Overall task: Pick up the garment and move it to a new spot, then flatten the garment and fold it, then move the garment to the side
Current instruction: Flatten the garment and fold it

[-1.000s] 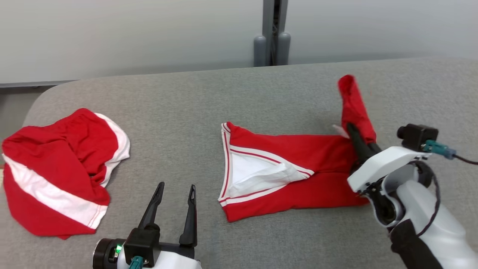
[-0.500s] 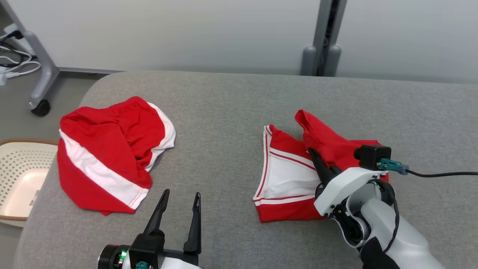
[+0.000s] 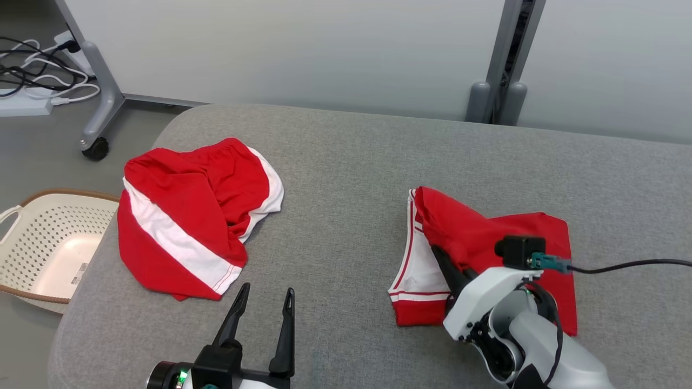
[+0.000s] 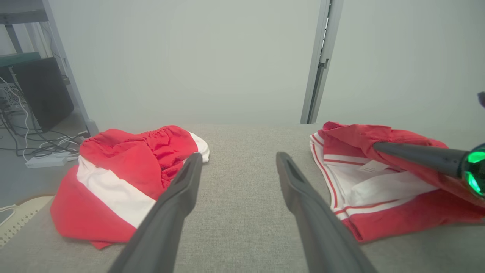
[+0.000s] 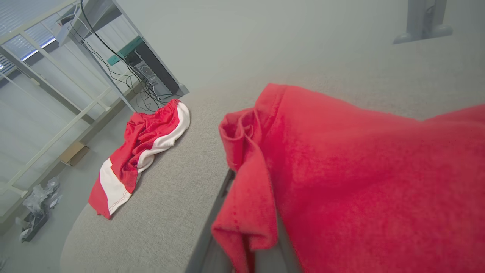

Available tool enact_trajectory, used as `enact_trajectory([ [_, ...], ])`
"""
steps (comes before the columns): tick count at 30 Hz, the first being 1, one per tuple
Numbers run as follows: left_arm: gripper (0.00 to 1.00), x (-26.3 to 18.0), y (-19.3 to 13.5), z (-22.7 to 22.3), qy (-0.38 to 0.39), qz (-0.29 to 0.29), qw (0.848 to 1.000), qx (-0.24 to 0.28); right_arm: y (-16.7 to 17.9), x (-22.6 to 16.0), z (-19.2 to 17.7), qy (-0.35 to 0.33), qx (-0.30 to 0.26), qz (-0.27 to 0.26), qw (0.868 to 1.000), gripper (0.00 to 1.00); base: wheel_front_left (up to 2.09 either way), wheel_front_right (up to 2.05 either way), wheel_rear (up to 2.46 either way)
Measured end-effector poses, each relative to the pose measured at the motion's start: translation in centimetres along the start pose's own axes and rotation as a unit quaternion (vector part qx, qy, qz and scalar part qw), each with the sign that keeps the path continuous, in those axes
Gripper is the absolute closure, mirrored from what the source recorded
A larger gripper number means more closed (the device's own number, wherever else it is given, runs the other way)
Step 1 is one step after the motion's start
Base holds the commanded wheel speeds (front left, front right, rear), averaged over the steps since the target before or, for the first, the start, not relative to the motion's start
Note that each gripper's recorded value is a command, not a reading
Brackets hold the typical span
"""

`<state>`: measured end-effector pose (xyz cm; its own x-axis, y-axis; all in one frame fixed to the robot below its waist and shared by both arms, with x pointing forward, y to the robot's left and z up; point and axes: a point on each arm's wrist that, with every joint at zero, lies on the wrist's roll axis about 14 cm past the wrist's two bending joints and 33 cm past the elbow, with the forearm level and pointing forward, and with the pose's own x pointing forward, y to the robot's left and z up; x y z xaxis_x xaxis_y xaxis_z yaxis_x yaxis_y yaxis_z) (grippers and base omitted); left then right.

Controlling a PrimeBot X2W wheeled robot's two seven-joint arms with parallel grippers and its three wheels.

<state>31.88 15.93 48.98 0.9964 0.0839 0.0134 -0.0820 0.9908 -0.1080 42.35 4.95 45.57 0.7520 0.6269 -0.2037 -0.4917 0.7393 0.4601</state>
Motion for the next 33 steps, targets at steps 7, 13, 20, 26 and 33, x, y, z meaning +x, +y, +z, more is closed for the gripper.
enact_trajectory([
  [7,0.00,-0.5,0.6,0.1,-0.002,0.008,1.000,0.000,0.9,-0.4,-2.3,0.029,0.010,0.007,1.000,0.00,0.00,0.00,0.00],
  [13,0.00,-0.8,0.6,0.2,-0.005,0.009,1.000,0.000,2.8,-0.9,-3.3,0.036,0.017,0.033,0.999,0.00,0.00,0.00,0.00],
  [20,0.00,-0.6,0.0,0.1,-0.004,-0.002,1.000,0.000,3.6,-1.3,-2.4,0.018,0.020,0.046,0.999,0.00,0.00,0.00,0.00],
  [26,0.00,0.2,-0.9,0.2,-0.005,-0.017,1.000,0.000,1.1,-1.8,1.7,-0.045,0.013,0.009,0.999,0.00,0.00,0.00,0.00],
  [33,0.00,2.1,-2.9,0.8,-0.014,-0.051,0.999,-0.005,-4.6,-4.9,5.4,-0.111,-0.027,-0.066,0.991,0.00,0.00,0.00,0.00],
])
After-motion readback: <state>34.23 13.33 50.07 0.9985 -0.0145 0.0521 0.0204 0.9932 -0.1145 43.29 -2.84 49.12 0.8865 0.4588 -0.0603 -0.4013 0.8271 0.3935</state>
